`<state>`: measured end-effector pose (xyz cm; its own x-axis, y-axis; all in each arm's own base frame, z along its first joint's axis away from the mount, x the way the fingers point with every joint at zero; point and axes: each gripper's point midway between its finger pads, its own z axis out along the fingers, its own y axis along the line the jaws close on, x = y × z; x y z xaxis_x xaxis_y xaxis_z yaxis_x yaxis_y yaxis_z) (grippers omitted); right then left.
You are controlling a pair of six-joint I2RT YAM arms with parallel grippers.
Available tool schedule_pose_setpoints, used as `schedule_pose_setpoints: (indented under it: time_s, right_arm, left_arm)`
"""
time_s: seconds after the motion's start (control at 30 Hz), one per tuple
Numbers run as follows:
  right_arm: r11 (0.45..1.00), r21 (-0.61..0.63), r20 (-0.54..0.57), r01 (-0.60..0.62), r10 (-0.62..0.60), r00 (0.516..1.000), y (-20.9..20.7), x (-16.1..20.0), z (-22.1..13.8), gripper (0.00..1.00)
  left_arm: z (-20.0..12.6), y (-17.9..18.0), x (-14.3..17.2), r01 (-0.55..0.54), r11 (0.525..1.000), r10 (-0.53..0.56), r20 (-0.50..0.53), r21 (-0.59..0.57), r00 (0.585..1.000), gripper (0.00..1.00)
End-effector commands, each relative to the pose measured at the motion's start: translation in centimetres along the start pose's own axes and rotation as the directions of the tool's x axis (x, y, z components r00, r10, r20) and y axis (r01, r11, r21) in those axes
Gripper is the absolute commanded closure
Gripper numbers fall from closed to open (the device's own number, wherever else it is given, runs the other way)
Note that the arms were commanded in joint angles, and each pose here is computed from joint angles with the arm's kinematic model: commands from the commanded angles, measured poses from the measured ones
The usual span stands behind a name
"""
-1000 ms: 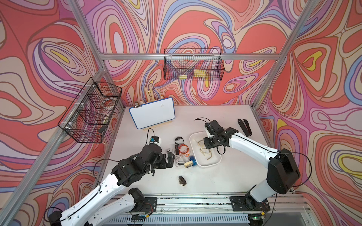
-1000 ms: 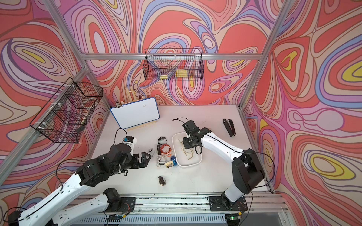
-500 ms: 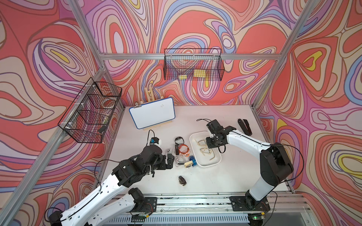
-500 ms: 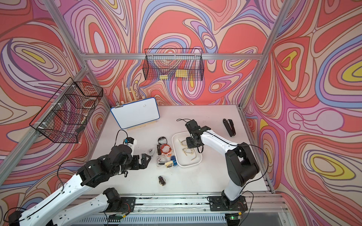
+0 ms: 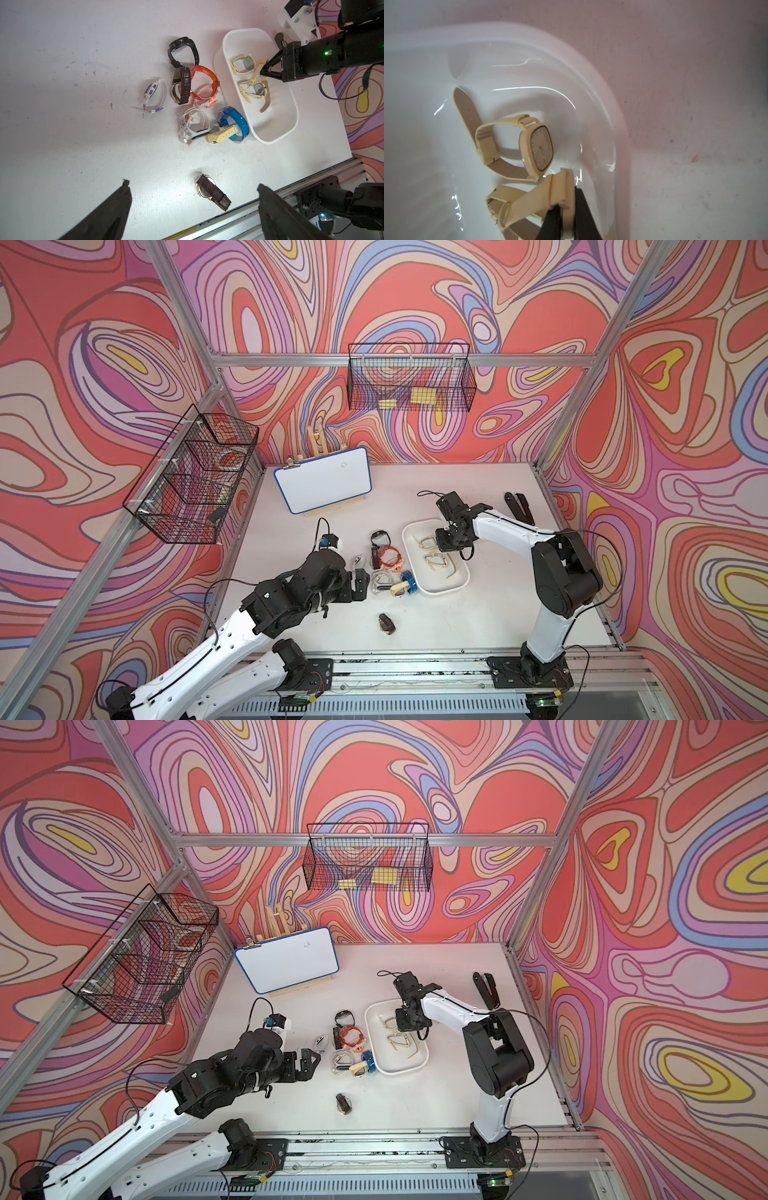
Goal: Put the watch into the storage box
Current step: Place the watch in the storage box.
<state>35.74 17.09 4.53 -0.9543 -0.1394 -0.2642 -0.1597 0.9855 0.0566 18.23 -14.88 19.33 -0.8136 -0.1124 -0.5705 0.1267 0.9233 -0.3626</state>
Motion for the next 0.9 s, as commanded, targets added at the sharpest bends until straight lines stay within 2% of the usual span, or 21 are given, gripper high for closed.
schedule_pose_setpoints:
  time_s: [0.0,0.1,0.27,0.53,0.87]
  right_arm:
    - [1.000,-0.004,0.000,-0.019,0.019,1.000,0.0,-0.5,0.2,0.82]
    - [1.000,-0.003,0.019,-0.024,0.024,1.000,-0.1,-0.6,-0.6,0.67]
    - [0.999,-0.042,0.090,-0.033,0.037,0.995,0.2,-1.4,-3.8,0.58]
    - [0.991,-0.134,0.182,-0.023,0.047,0.982,1.3,-1.5,-8.4,0.54]
    - [0.989,-0.147,0.182,-0.022,0.049,0.982,1.1,-0.2,-7.9,0.55]
  left_arm:
    - [-0.1,0.2,-0.1,-0.018,1.000,0.018,0.014,-0.005,1.000,0.00]
    - [0.0,0.2,-0.1,-0.020,1.000,0.020,0.013,-0.005,1.000,0.00]
    - [0.3,0.1,0.0,-0.020,1.000,0.020,0.007,-0.003,1.000,0.00]
    - [0.8,-0.1,0.2,-0.017,1.000,0.017,-0.002,0.010,1.000,0.00]
    - [1.1,0.1,0.8,-0.012,1.000,0.012,-0.012,0.014,1.000,0.00]
